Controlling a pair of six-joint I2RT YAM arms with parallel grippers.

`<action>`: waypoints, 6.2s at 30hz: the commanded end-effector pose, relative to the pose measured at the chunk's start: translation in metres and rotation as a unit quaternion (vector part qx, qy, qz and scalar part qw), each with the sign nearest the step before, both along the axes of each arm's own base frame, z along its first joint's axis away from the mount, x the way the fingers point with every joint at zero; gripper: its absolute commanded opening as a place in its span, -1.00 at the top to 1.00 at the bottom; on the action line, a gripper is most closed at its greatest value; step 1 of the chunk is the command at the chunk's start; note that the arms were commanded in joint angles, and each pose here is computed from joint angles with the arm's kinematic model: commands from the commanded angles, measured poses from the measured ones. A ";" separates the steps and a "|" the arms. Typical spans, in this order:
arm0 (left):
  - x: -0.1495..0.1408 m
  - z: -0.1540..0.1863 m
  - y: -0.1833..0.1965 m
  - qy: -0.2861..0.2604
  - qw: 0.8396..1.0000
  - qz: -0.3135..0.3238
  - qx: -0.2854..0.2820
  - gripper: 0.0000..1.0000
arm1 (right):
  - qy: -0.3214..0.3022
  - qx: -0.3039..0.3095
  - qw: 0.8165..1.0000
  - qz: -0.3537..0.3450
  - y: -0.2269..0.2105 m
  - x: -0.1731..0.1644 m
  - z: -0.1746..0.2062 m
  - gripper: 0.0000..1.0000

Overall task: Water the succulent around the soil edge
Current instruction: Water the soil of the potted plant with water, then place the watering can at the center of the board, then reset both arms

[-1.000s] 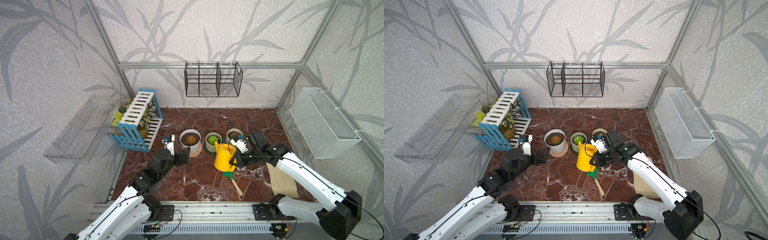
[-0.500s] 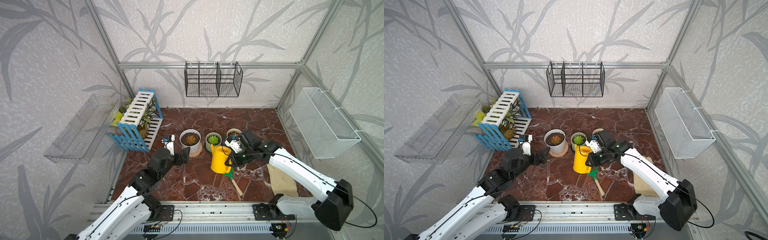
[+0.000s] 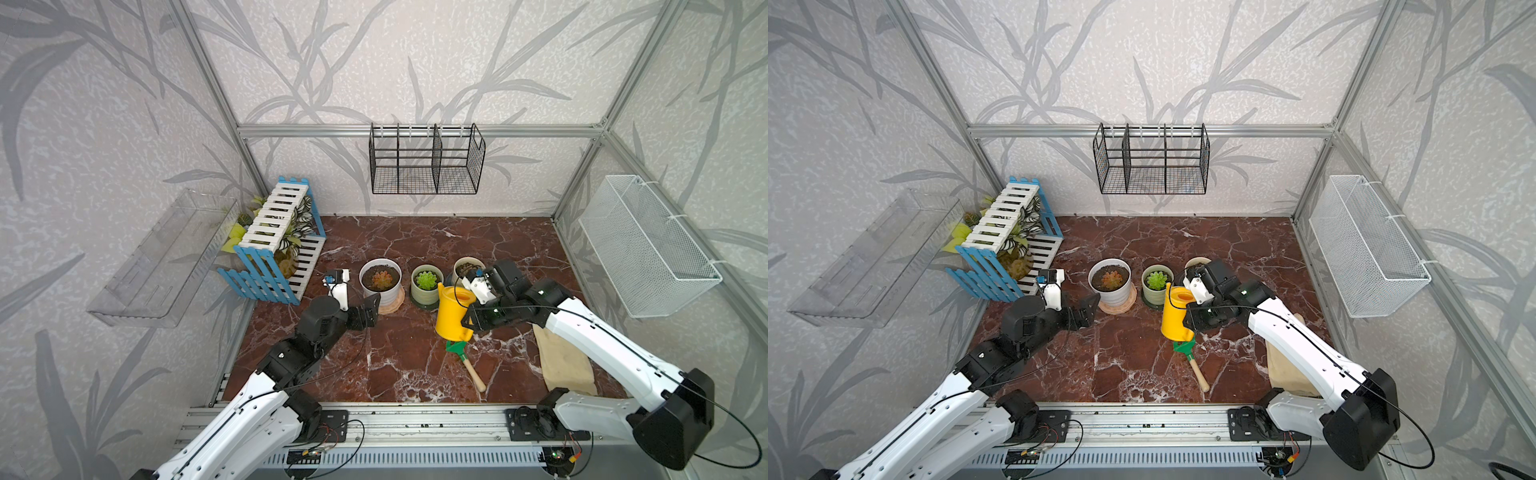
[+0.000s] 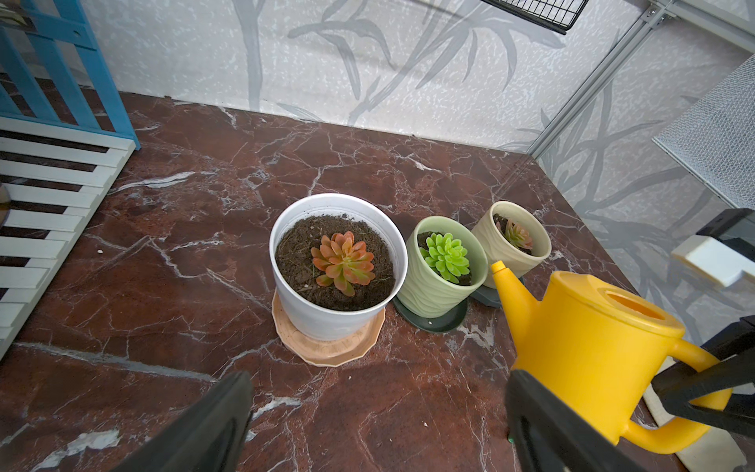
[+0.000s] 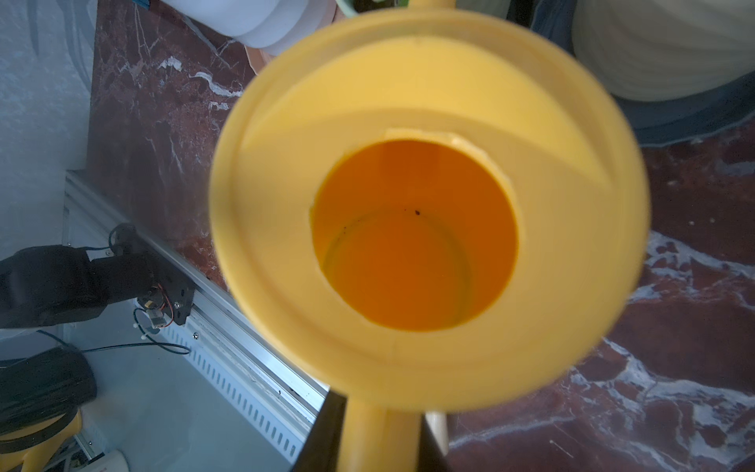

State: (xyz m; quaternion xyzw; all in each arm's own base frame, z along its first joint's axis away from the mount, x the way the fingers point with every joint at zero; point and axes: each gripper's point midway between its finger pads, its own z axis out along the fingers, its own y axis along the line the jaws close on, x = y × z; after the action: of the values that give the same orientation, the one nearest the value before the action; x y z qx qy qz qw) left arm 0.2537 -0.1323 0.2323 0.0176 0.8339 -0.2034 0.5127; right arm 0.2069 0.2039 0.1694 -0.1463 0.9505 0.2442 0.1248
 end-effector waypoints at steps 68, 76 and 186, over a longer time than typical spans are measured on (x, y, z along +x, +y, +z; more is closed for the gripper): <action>0.014 -0.013 0.001 0.017 1.000 0.000 -0.023 -1.00 | -0.062 0.039 0.997 0.039 0.034 0.012 0.010 1.00; 0.014 -0.015 0.004 0.019 1.000 0.008 -0.019 -1.00 | -0.075 0.028 0.996 0.025 0.026 0.013 0.012 1.00; 0.153 -0.071 0.134 -0.104 0.966 0.180 0.155 -1.00 | -0.424 -0.007 0.903 -0.069 0.007 0.027 0.040 -0.98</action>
State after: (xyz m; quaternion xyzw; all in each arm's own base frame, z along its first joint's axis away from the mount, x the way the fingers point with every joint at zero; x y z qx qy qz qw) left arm 0.4051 0.0103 0.1468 -0.0474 0.7965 0.0555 0.6002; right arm 0.2306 0.2148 0.2062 -0.1868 0.8201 0.1429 0.5216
